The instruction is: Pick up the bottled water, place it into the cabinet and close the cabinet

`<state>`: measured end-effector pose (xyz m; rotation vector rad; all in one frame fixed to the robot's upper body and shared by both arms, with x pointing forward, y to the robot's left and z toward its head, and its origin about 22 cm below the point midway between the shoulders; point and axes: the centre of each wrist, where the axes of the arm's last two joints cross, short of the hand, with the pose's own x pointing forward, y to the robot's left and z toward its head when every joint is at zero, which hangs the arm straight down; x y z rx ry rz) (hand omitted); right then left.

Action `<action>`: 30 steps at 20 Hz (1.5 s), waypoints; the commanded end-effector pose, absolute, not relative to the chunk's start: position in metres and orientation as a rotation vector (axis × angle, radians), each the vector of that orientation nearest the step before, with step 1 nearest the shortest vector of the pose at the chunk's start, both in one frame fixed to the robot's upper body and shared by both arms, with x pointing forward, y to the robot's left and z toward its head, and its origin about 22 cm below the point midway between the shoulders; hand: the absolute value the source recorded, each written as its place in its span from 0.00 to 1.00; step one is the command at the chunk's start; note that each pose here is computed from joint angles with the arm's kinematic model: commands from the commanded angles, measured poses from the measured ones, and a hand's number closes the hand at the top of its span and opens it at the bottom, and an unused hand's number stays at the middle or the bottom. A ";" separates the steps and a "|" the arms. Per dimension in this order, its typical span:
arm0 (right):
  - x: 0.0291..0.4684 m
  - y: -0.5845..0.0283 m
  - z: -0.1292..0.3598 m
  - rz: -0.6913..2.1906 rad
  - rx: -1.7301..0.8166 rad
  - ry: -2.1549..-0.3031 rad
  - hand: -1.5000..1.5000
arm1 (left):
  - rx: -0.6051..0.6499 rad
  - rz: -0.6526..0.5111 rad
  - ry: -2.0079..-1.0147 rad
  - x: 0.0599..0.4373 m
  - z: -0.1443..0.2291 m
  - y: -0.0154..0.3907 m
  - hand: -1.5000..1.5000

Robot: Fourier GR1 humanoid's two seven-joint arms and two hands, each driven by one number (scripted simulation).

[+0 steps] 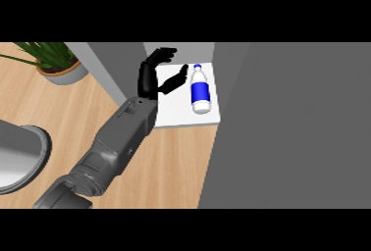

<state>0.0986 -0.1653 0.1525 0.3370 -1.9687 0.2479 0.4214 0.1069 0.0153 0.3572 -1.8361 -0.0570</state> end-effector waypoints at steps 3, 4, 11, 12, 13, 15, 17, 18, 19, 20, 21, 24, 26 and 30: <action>0.092 -0.168 0.170 0.234 0.337 -1.985 0.00 | 0.109 0.010 -1.941 0.427 0.033 0.101 1.00; 0.087 -0.169 0.162 0.254 0.347 -1.983 0.00 | 0.063 0.016 -1.933 0.426 0.031 0.102 1.00; 0.079 -0.173 0.170 0.222 0.290 -1.973 0.00 | -0.195 0.012 -1.897 0.413 0.019 0.105 1.00; 0.083 -0.176 0.175 0.221 0.292 -1.993 0.00 | -0.229 0.017 -1.884 0.410 0.017 0.104 1.00; 0.089 -0.176 0.168 0.242 0.287 -1.993 0.00 | -0.254 0.030 -1.880 0.407 0.014 0.103 1.00; 0.087 -0.171 0.163 0.192 0.256 -1.992 0.00 | -0.354 -0.013 -1.854 0.399 0.008 0.106 1.00; 0.085 -0.169 0.160 0.237 0.253 -1.986 0.00 | -0.392 0.005 -1.835 0.396 0.017 0.103 1.00; 0.081 -0.182 0.175 0.227 0.246 -2.000 0.00 | -0.400 0.029 -1.853 0.388 0.015 0.102 1.00; 0.090 -0.177 0.166 0.232 0.234 -1.979 0.00 | -0.416 0.031 -1.837 0.375 0.002 0.106 1.00; 0.078 -0.183 0.185 0.229 0.257 -1.984 0.00 | -0.410 0.060 -1.868 0.375 0.016 0.097 1.00; 0.080 -0.186 0.184 0.222 0.225 -1.992 0.00 | -0.415 0.048 -1.835 0.364 -0.003 0.116 1.00; 0.080 -0.185 0.172 0.251 0.233 -1.971 0.00 | -0.416 0.111 -1.854 0.337 -0.009 0.121 1.00; 0.087 -0.180 0.169 0.284 0.244 -1.964 0.00 | -0.454 0.090 -1.854 0.330 0.009 0.135 1.00; 0.082 -0.179 0.175 0.320 0.269 -1.956 1.00 | -0.478 0.109 -1.836 0.281 0.003 0.150 1.00</action>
